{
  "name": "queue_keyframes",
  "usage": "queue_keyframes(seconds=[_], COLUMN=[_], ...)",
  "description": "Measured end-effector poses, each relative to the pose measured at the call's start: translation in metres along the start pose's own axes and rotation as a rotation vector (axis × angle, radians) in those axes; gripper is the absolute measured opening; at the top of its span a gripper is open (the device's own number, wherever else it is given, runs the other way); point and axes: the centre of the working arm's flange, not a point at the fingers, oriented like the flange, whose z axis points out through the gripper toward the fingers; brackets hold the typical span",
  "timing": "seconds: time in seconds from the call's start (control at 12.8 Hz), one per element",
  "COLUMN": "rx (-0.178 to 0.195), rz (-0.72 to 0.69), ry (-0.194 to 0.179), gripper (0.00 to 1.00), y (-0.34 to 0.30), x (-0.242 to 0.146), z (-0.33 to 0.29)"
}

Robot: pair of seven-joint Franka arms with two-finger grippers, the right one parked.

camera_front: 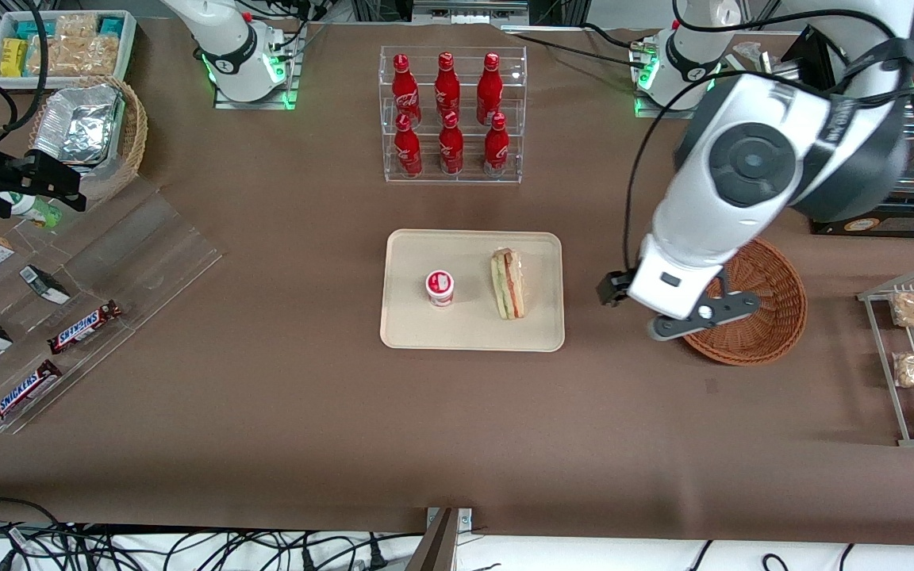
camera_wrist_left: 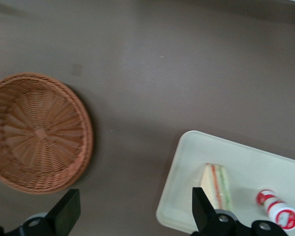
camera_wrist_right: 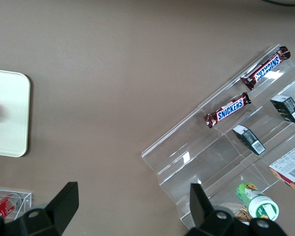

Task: Place sandwich from basket to tray

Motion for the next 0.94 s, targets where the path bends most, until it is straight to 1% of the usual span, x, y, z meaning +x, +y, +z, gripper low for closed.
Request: queue_keyframes(seconds=[0.16,0.31,0.47,0.62,0.7,0.94], rx=[-0.007,-0.019,-0.051,-0.083,-0.091,-0.09], rz=[0.062,0.158,0.245,0.323,0.347,0.373], ry=[-0.03,-0.054,-0.074,-0.092,-0.101,-0.124], gripper=[1.0,1.0,1.0,1.0,1.0,1.0], y=[-0.047,-0.1,-0.158,-0.202,-0.212,-0.207], x=[0.025,0.051,0.076,0.091,0.094,0.094], z=[-0.012,-0.014,-0.007,0.002,0.008,0.021])
